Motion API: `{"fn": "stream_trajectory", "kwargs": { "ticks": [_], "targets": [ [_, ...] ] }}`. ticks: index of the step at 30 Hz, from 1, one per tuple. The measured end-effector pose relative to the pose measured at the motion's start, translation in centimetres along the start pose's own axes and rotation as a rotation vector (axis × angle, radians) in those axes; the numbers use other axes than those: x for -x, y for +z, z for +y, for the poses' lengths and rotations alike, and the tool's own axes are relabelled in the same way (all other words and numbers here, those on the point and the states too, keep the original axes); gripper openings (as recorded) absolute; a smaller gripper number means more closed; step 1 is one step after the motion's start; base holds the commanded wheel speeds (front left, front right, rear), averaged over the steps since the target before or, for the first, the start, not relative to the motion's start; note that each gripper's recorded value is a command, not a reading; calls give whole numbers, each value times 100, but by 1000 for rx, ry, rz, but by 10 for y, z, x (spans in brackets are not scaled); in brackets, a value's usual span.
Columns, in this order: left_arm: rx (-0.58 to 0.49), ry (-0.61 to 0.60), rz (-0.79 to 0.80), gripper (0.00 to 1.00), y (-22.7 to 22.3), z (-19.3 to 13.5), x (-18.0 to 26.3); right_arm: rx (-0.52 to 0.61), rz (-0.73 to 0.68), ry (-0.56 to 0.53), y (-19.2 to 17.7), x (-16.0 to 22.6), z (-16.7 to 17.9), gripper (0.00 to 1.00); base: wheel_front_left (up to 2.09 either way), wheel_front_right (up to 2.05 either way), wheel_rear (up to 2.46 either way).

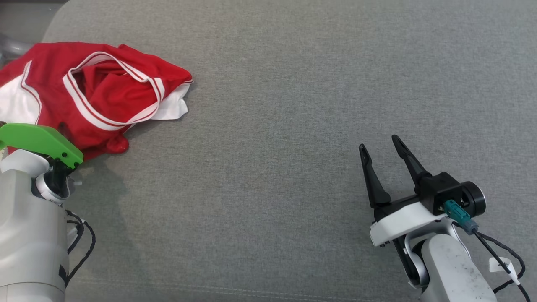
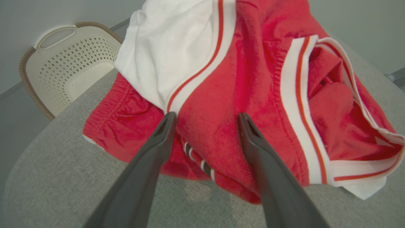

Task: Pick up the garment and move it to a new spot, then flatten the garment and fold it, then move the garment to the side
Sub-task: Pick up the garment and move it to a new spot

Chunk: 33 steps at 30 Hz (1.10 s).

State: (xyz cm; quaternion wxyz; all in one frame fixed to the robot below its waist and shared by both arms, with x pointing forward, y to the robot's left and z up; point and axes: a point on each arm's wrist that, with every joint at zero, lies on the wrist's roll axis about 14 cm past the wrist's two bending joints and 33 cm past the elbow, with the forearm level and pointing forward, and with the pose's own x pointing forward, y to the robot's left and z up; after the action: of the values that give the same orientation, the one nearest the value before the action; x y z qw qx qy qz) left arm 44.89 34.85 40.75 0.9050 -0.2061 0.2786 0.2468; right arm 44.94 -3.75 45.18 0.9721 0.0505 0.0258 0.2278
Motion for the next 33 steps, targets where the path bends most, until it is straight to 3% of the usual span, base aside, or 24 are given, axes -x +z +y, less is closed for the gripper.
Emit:
{"fn": "stream_trajectory", "kwargs": {
  "ticks": [3, 4, 6, 13, 21, 28, 33],
  "targets": [
    [-12, -2, 29, 100, -8, -6, -9, -4, 14, -22, -6, 3, -8, 100, 0, 0, 0],
    [-19, -3, 42, 62, -11, -8, -12, -8, 17, -31, -7, 4, -11, 100, 0, 0, 0],
    [-24, -11, 59, 0, -16, -13, -15, -12, 24, -48, -10, 6, -17, 100, 0, 0, 0],
    [17, -88, 31, 0, 5, -26, -9, -26, 3, -60, -3, 7, -19, 100, 0, 0, 0],
    [65, -280, -241, 0, 113, -66, 32, -53, -56, -70, 22, 12, -17, 100, 0, 0, 0],
    [29, -516, -468, 0, 185, -144, 95, -58, -117, -120, 46, 29, -28, 100, 0, 0, 0],
    [12, -768, -574, 0, 200, -235, 153, -51, -131, -189, 52, 52, -46, 100, 0, 0, 0]
  ]
}}
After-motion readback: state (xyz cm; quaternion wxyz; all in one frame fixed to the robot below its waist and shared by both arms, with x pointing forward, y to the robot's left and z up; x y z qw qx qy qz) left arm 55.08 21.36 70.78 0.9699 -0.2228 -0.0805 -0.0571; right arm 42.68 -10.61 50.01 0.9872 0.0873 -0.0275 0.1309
